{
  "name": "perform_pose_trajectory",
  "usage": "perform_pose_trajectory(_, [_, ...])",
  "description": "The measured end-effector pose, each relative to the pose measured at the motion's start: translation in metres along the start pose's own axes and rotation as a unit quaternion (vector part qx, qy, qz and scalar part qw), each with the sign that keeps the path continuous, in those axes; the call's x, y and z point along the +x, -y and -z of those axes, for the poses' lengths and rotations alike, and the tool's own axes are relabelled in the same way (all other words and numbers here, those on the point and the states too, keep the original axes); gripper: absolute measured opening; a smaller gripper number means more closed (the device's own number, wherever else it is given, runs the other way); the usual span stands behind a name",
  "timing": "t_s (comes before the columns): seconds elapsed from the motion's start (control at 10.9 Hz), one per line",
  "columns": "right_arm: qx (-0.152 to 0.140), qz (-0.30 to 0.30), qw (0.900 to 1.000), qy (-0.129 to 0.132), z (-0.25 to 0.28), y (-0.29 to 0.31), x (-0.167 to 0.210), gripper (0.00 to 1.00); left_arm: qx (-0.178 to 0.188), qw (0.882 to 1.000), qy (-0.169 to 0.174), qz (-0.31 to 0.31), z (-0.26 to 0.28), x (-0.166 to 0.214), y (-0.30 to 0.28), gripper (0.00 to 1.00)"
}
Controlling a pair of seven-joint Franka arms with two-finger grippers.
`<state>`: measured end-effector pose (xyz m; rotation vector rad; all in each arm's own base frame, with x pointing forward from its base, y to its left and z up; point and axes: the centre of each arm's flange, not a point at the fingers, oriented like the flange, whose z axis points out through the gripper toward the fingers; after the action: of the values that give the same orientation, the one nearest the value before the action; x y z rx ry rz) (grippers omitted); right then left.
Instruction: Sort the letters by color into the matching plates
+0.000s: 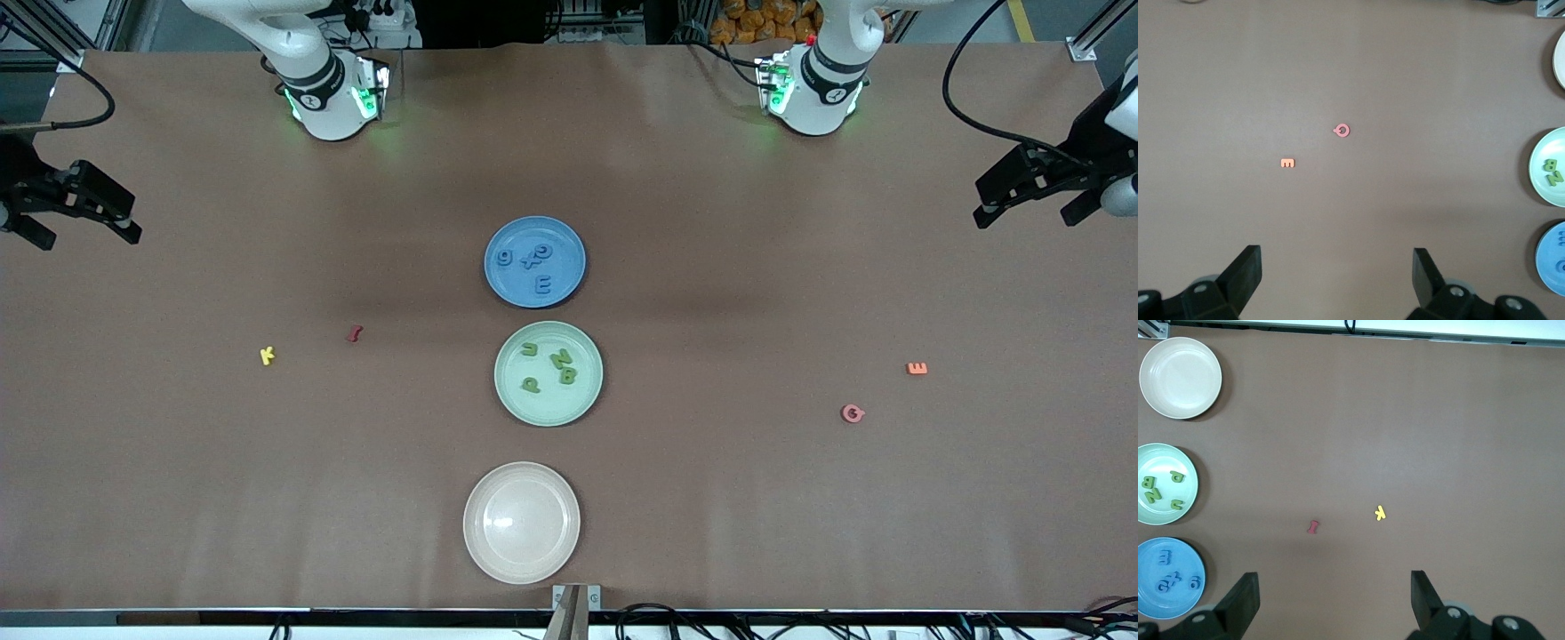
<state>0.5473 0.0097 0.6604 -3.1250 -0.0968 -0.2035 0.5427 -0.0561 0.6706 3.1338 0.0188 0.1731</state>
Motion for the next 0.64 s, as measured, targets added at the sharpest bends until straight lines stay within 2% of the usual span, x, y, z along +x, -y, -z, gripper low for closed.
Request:
perform_pose_trajectory(0.28, [0.0, -0.001, 1.0, 0.002, -0.002, 0.0, 0.001, 1.0, 0.0, 1.0, 0.003, -0.004, -0.003, 0.002, 0.0, 1.0])
perform_pose_trajectory(0.64, [0.002, 0.004, 1.0, 0.024, -0.016, 0.007, -0.001, 1.0, 0.0, 1.0, 0.0, -0.023, 0.001, 0.002, 0.0, 1.0])
